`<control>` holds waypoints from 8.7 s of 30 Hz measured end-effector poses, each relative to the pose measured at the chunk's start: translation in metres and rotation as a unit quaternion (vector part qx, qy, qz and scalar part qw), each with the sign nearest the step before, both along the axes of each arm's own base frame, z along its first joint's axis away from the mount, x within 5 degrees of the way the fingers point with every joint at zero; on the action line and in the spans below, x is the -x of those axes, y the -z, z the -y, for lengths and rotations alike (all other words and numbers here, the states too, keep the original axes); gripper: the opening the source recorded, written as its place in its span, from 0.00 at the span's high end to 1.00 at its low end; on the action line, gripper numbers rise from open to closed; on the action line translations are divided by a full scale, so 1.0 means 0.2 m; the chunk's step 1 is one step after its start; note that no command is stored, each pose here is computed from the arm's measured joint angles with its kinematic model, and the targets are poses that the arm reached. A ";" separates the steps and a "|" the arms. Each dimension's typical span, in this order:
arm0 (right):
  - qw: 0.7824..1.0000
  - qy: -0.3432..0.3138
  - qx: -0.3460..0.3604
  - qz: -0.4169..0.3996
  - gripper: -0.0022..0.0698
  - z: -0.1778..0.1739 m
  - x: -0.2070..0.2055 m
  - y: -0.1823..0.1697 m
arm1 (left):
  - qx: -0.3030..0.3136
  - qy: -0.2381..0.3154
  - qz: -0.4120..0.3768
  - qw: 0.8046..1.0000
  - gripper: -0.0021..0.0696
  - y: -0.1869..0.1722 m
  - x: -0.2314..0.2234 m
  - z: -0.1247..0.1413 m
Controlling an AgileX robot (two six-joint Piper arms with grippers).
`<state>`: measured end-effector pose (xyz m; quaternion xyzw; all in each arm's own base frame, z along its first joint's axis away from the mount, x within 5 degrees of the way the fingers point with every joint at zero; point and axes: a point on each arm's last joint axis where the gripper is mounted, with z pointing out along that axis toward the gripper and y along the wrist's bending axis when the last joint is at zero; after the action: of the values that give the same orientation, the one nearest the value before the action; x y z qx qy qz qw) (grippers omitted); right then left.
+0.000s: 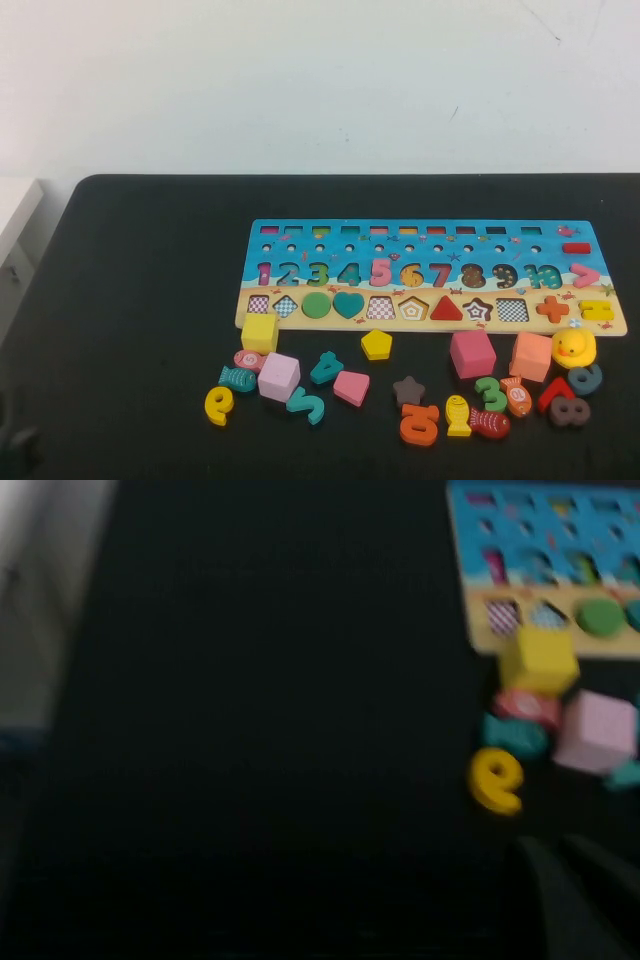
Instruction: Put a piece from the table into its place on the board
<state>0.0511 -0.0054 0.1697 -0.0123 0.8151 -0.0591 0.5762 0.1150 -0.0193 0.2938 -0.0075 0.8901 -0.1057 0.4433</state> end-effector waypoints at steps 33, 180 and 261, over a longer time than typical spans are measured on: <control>1.000 0.000 0.001 0.000 0.94 0.00 0.00 0.00 | -0.019 0.244 -0.235 0.941 0.97 0.38 -1.08 1.22; 1.000 -0.002 0.005 0.000 0.94 0.00 0.00 0.00 | -0.125 0.239 -0.225 0.936 0.51 0.71 -1.41 1.60; 1.000 -0.002 0.005 0.000 0.94 0.00 0.00 0.00 | -0.196 0.248 0.116 0.942 0.97 -1.17 -0.83 0.97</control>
<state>0.0511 -0.0055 0.1697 -0.0167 0.8150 -0.0627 0.5758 0.2807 -0.2127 0.5273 0.3131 0.8094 -0.0361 0.4955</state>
